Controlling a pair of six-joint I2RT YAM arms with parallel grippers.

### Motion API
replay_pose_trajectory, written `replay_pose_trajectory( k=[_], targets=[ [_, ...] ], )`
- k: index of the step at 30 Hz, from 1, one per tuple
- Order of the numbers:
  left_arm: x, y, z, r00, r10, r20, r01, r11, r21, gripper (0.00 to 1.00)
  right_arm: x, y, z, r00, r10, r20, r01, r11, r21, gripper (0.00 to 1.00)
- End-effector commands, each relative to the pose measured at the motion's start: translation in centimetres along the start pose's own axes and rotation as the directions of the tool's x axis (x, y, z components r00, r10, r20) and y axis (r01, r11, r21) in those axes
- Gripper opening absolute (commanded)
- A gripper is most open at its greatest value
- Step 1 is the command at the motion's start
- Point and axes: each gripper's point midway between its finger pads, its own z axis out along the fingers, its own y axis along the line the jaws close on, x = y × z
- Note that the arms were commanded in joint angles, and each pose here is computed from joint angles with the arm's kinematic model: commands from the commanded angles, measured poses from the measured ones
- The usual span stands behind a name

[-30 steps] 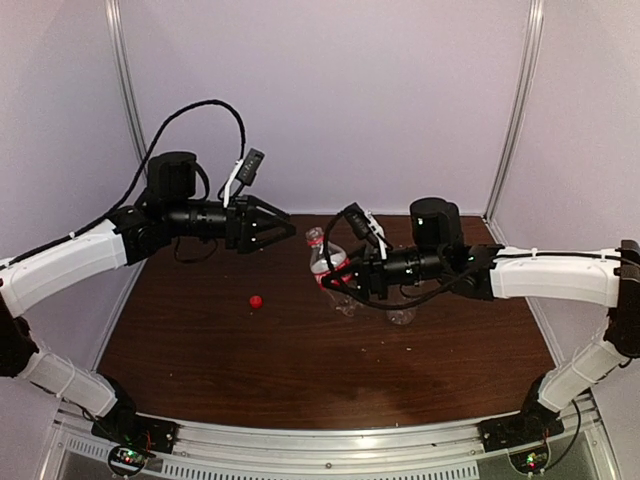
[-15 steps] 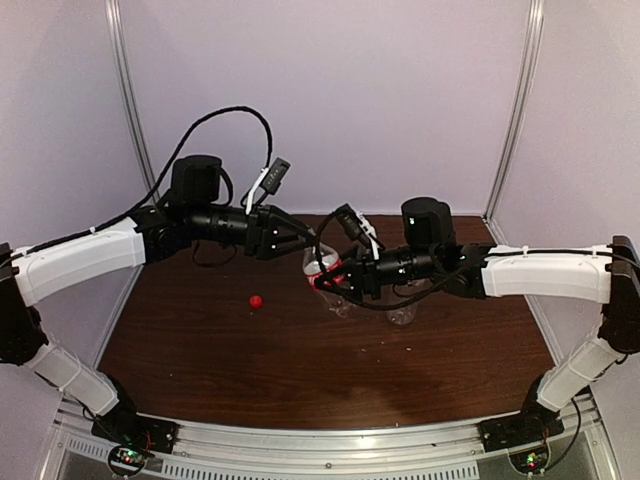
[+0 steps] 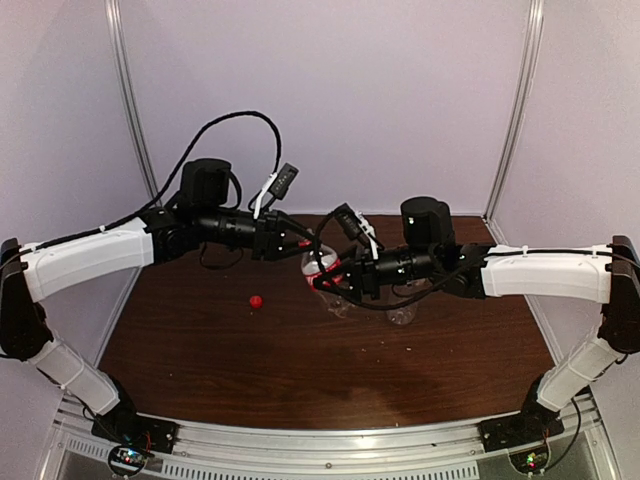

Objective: Unscrew the bottle caps

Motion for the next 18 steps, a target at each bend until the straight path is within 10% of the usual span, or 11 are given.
replay_pose_trajectory(
  k=[1,7,18],
  targets=[
    [-1.7,-1.3,0.0,0.997,0.066,0.037,-0.068,0.997,0.039,0.22,-1.5,0.6,0.1,0.999,-0.036,0.029,0.036,0.999,-0.01,0.28],
    [-1.5,-1.1,-0.2,0.997,0.072,0.025,-0.072,0.997,0.007,0.01,-1.0,-0.4,0.0,1.0,-0.02,0.006,0.02,0.999,0.05,0.48],
    [-1.0,0.5,-2.0,0.995,0.099,0.0,-0.098,0.988,-0.119,0.0,-0.6,-1.0,-0.8,1.0,-0.028,-0.015,0.029,0.993,0.114,1.0]
  ],
)
